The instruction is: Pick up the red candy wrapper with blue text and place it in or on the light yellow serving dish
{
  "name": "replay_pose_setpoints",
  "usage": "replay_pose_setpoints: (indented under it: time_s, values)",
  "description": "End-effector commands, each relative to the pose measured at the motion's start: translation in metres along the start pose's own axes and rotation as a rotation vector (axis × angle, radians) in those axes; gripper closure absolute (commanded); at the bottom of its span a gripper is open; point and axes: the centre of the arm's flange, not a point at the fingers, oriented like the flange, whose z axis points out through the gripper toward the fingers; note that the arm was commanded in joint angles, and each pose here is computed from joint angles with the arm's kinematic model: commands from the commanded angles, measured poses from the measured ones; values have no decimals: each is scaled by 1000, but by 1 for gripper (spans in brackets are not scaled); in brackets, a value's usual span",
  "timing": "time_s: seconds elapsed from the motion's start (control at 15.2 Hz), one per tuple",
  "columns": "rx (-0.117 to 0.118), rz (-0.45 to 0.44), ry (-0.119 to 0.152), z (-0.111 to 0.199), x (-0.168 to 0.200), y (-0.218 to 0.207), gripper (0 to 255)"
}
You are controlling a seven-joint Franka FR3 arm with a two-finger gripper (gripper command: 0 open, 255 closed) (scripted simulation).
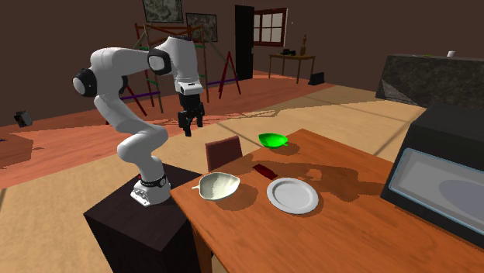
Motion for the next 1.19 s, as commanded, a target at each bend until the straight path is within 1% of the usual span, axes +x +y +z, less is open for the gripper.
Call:
replay_pose_setpoints:
  time_s: [0.0,0.59,1.12]
  values:
    - [0,0,0,0,0,0,0]
    - [25,162,-9,68,78,-56,0]
    - [48,305,-17,128,153,-96,0]
